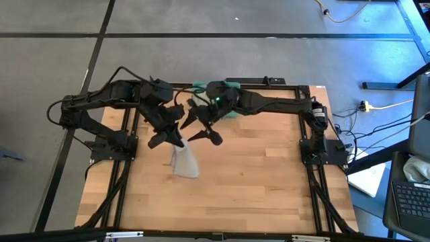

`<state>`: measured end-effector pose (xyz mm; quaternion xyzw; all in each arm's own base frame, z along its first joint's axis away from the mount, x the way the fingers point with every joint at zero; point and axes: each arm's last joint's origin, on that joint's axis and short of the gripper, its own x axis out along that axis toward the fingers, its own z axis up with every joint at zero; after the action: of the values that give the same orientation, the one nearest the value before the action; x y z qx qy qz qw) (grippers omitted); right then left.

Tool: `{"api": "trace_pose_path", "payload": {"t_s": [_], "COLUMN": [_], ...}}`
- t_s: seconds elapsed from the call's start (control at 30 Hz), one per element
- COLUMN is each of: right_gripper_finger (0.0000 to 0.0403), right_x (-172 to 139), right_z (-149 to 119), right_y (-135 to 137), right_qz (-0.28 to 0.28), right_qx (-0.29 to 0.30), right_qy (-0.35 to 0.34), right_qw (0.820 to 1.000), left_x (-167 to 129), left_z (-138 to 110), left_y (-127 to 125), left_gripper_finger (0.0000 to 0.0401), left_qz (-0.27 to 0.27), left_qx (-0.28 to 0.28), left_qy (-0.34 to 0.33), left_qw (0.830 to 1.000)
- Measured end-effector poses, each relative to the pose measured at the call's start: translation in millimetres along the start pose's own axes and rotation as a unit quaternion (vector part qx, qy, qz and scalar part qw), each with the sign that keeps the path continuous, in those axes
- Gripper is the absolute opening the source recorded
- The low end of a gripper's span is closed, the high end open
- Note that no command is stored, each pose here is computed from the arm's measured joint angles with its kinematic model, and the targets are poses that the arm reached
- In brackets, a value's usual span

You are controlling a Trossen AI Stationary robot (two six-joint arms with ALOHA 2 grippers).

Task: Fold microfiber towels
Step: Put the folded gray towel into the bin

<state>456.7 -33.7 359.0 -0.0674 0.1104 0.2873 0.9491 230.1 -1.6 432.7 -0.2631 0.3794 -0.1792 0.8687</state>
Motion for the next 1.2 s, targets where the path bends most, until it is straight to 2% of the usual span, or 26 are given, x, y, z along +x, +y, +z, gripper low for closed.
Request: {"api": "trace_pose_path", "payload": {"t_s": [0.1,0.37,0.5,0.7,0.87,1.0,1.2], "right_gripper_finger": [0.0245,0.0245,0.0245,0.0245,0.0245,0.0240,0.0200], "right_x": [13,12,9,11,14,14,17], "right_z": [-15,-14,-10,-8,-8,-11,-18], "right_y": [-3,-11,-14,-11,-9,-6,2], "right_qz": [0.013,0.004,0.015,0.013,0.006,0.035,0.059], "right_qx": [0.011,-0.006,-0.039,-0.088,-0.089,-0.078,-0.043], "right_qy": [0.012,-0.009,-0.037,-0.039,-0.034,-0.029,0.008], "right_qw": [1.000,1.000,0.998,0.995,0.995,0.996,0.997], "left_x": [0,1,1,-1,-4,-3,-3], "left_z": [5,6,6,7,10,12,17], "left_y": [-2,-5,-7,-7,-3,1,6], "left_gripper_finger": [0.0000,0.0000,0.0000,0.0000,0.0000,0.0000,0.0000], "left_qz": [-0.008,-0.021,-0.040,-0.079,-0.121,-0.137,-0.135], "left_qx": [0.005,0.010,0.011,0.009,-0.003,-0.002,0.028], "left_qy": [-0.024,-0.026,-0.019,-0.014,-0.003,0.001,-0.012], "left_qw": [1.000,0.999,0.999,0.997,0.993,0.991,0.990]}}
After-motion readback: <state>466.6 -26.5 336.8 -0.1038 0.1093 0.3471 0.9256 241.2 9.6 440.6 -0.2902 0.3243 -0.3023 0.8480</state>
